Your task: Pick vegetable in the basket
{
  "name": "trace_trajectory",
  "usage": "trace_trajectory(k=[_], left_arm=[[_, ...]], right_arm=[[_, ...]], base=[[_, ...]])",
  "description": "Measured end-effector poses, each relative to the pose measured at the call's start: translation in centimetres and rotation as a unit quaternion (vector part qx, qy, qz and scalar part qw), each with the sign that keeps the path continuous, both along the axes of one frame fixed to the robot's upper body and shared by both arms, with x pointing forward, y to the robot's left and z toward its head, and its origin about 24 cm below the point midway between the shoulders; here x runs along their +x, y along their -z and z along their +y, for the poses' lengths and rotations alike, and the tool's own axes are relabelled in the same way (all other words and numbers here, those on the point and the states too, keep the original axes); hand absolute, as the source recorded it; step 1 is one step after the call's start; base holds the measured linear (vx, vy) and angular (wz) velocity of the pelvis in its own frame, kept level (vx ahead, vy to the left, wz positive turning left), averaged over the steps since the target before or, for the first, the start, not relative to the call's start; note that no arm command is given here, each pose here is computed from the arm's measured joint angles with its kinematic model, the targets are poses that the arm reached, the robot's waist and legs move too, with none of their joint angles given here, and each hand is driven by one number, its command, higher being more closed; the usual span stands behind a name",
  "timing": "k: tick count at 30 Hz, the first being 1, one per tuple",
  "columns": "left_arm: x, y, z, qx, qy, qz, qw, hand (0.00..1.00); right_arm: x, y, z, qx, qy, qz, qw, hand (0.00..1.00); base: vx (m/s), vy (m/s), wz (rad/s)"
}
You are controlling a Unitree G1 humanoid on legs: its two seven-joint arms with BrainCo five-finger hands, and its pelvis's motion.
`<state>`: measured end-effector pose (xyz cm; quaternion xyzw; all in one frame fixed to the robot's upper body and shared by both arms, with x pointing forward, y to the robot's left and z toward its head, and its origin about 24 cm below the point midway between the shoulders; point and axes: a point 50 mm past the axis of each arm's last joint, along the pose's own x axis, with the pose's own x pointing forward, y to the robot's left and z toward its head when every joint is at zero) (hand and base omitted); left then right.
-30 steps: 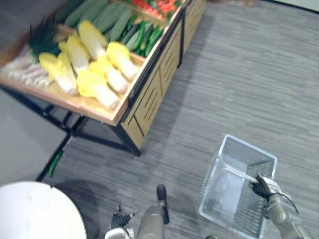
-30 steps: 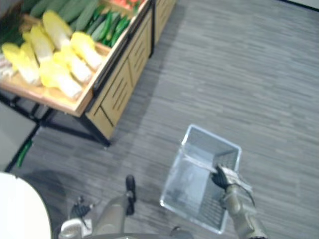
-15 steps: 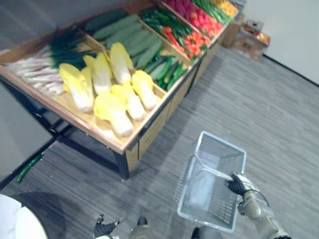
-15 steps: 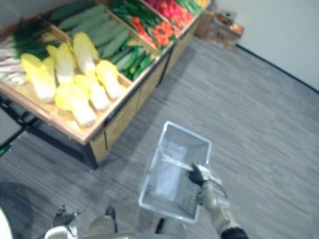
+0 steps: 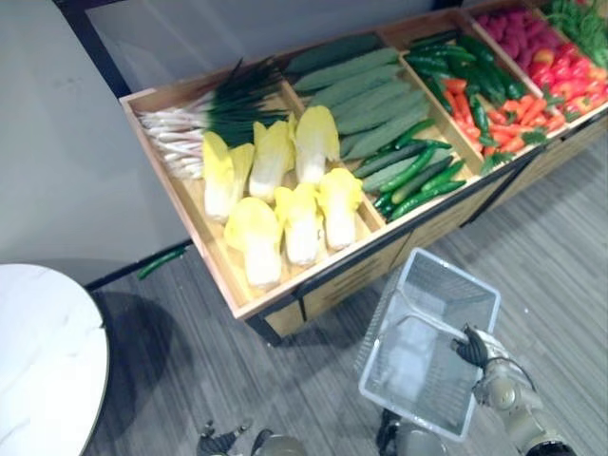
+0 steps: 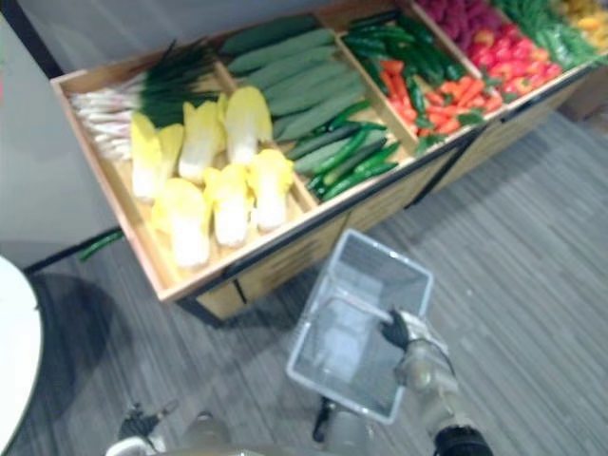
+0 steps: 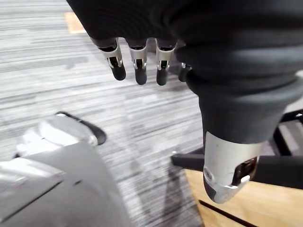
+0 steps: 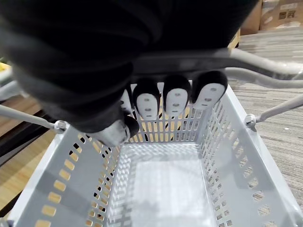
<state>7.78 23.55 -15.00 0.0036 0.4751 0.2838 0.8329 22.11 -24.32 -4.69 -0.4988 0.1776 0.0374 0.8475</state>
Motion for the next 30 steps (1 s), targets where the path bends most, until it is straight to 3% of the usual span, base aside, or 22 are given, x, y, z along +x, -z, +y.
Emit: trace_trajectory(k=[6, 20, 25, 30], left_arm=[[0.5, -0.1, -0.4, -0.003, 0.007, -0.008, 1.000, 0.00], [4.2, -2.3, 1.0, 0.067, -0.010, -0.078, 0.995, 0.00], [8.0, -5.6, 1.2, 0.108, -0.009, -0.179, 0.978, 0.00], [11.1, -10.8, 0.6, 0.149, -0.009, -0.315, 0.937, 0.00]], right_arm=[[-1.8, 0.8, -2.3, -0.024, 0.027, 0.033, 0.999, 1.00], [-2.4, 1.6, -1.3, -0.008, 0.033, 0.029, 0.999, 1.00], [-3.6, 2.4, -1.3, 0.005, 0.064, 0.031, 0.997, 1.00], [-5.3, 3.5, -1.6, 0.008, 0.084, 0.059, 0.995, 1.00]], base=[[0.08, -0.192, 0.87], [-0.05, 0.074, 0.16], [-0.03, 0.043, 0.19], [0.02, 0.053, 0.05]])
